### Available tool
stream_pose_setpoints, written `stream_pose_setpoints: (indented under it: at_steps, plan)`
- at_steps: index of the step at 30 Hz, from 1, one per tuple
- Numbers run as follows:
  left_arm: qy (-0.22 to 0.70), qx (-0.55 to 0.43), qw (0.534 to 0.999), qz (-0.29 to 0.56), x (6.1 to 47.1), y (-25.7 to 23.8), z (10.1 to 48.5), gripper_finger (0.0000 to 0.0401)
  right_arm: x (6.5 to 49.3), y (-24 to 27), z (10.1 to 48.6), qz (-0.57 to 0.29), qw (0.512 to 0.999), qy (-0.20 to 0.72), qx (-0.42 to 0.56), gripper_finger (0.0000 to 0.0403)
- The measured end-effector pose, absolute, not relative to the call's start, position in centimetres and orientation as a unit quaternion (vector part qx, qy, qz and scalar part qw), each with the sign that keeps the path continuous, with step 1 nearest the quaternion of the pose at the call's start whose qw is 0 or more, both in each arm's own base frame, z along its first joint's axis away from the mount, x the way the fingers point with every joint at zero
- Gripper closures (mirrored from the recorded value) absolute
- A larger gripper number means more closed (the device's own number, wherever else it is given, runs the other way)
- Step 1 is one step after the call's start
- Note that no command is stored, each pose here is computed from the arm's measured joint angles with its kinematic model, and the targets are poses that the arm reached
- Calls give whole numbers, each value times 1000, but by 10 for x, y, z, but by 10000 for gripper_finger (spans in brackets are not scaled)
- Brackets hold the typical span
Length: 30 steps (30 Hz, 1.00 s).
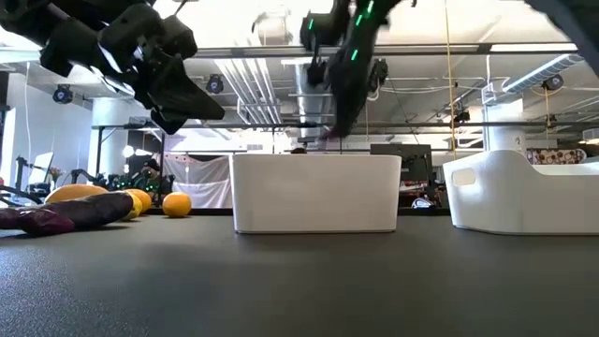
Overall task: Sort produce into baskets
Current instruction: Put the eggplant into the right white bin
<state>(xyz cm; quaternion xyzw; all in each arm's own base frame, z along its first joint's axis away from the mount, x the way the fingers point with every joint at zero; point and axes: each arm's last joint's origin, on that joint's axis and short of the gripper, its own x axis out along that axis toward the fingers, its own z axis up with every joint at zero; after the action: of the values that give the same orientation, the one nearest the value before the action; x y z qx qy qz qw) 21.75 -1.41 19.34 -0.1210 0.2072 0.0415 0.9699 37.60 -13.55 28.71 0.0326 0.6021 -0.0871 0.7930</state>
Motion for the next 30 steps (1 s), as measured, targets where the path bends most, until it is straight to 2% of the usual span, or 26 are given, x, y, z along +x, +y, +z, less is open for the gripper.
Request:
stream_pose_setpoints:
  at_steps: [5,12,17,23,27,30]
  plan:
    - [204,-75,975,35,218,-17,194,401,348,-72,311,-102,775,619,73,334]
    - [157,43,983,85,222,-12,203,401,283,1,313,-221,751,614,99,331]
    - [89,115,983,112,229,-11,213,401,231,35,285,-297,718,606,169,332]
    - [37,110,988,101,242,-13,212,401,195,55,231,-376,683,575,249,325]
    - [16,74,995,64,248,-16,208,401,199,60,197,-355,698,557,276,325]
    - [14,59,996,59,249,-18,207,397,203,62,183,-328,700,578,262,318]
